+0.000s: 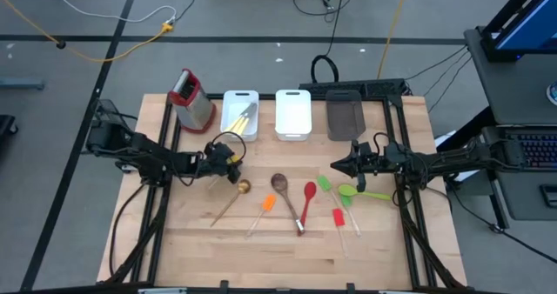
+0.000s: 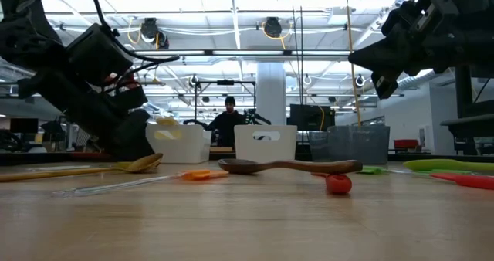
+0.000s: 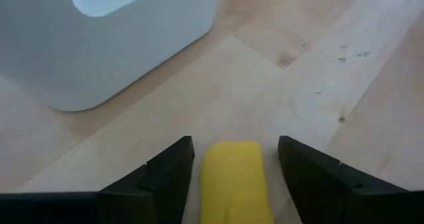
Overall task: Pick & Place Kitchen Items
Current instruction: Put the yellow spatula into the black bin
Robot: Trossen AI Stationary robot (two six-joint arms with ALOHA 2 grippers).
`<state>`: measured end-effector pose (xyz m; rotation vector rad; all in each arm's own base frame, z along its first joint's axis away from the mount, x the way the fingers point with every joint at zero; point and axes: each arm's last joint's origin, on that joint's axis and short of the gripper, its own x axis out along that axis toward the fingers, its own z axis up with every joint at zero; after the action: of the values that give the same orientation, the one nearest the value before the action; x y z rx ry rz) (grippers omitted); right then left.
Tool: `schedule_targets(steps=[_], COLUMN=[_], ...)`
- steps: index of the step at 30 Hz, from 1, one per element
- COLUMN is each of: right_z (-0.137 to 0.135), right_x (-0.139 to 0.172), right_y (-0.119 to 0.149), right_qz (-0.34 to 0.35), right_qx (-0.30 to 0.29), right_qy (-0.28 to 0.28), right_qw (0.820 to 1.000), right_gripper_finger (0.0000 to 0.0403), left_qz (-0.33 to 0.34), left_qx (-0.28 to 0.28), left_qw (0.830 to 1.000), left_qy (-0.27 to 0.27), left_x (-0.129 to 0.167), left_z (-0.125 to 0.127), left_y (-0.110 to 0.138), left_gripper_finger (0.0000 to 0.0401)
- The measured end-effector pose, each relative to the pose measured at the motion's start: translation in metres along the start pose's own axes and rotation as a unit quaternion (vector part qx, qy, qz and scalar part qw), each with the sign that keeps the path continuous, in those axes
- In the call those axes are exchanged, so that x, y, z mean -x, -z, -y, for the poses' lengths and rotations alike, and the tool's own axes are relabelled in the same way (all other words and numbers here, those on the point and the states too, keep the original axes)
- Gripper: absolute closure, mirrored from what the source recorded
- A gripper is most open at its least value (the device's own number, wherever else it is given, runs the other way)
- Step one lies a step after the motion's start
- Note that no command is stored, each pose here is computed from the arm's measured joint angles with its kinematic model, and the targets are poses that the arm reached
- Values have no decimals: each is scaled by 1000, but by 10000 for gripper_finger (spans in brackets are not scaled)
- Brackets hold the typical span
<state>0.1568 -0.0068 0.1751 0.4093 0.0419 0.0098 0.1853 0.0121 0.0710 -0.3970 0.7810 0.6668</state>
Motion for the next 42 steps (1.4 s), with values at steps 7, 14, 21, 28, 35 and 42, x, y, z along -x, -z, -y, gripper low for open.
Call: schedule_targets(steps=[7,14,21,28,35,42], right_z=[0,0,0,0,0,0], right_x=[0,0,0,0,0,0], right_y=[0,0,0,0,0,0], right_qz=[0,0,-1,-1,-1,-1], right_qx=[0,0,0,0,0,0], right_qy=[-2,-2,-2,-2,-2,-2], right_qw=[1000,1000,1000,1000,1000,1000], right_gripper_finger=[403,403,403,403,403,403], left_qz=[-8,-9,-4,-11,-17,-31], left_qx=[13,-2,4,7,20,57], left_qw=[1000,1000,1000,1000,999,993], left_qy=[-8,-10,-17,-2,28,97], left_x=[1,2,4,5,10,25], left_z=[-1,-2,-4,-4,-3,-9], left_y=[3,3,2,0,-5,-18], left_gripper_finger=[220,249,346,387,389,390])
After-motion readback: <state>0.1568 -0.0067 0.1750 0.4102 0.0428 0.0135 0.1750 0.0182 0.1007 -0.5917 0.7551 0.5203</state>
